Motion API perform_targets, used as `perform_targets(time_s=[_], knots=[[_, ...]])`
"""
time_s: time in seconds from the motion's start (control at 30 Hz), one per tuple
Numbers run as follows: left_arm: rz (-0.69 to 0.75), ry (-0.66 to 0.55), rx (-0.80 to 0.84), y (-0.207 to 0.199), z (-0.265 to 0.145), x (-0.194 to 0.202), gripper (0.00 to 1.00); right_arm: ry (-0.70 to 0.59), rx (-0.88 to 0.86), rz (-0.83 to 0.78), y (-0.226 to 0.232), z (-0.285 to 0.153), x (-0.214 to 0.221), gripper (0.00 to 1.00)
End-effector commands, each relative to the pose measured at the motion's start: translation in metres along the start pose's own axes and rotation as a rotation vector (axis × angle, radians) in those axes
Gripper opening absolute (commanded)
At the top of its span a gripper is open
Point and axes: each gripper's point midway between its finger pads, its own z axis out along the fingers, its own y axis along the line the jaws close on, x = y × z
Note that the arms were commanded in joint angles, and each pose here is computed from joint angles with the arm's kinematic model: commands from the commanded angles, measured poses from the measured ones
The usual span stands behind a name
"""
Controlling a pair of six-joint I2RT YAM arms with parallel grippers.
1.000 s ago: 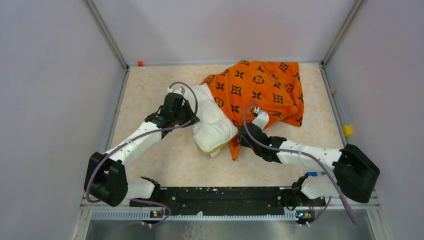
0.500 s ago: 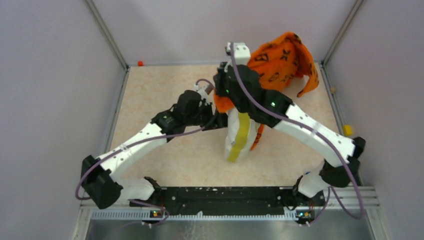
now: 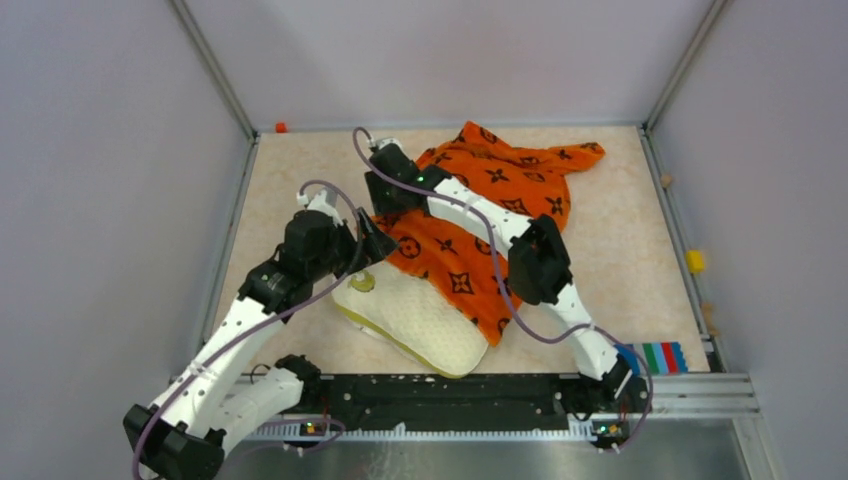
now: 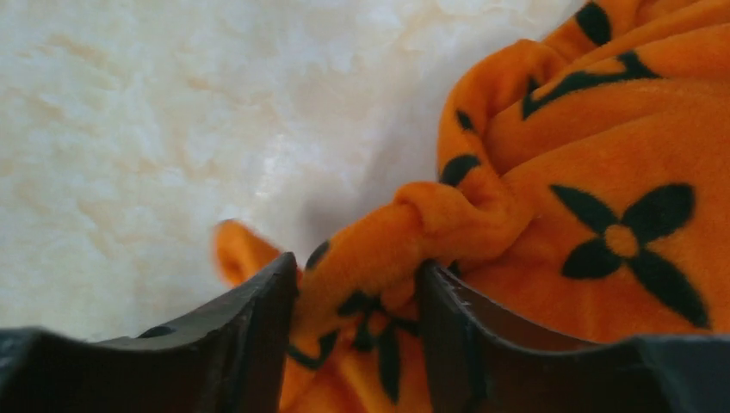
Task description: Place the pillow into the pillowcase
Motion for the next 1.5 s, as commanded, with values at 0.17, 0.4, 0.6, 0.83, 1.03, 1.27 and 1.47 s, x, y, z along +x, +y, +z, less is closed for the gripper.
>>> perform_targets(time_s=[0.17,0.4,0.6,0.83,1.03,1.27,1.47], knots=[[-0.071,0.044,-0.362,0.096,-0.014,0.044,0.99,-0.22,-0.109,-0.121,0.022,-0.132,-0.096,0.75],[-0.22,0.167,-0.345,0.111,-0.014,0.096,0.99,-0.082,-0.073,-0.32,-0.007,-0.146,-0.018,0.78],[-0.269,0.144,-0.247,0.112,0.012,0.106,0.99,0.03,-0.136,-0.422,-0.009,-0.123,0.062,0.8],[-0.233,0.083,-0.247,0.123,0.051,0.086,0.71,0.078,0.019,-0.372,-0.05,-0.064,0.086,0.78],[-0.248,0.057,-0.263,0.137,0.07,0.074,0.01,-0.011,0.041,-0.275,-0.034,-0.076,0.042,0.16],[-0.441,-0.078,-0.169,0.117,0.092,0.038,0.0,-0.054,-0.262,-0.279,0.089,-0.155,0.046,0.0],[-0.489,-0.277,-0.168,0.113,0.1,-0.029,0.0,0.059,-0.309,-0.144,0.061,-0.156,0.137,0.0]])
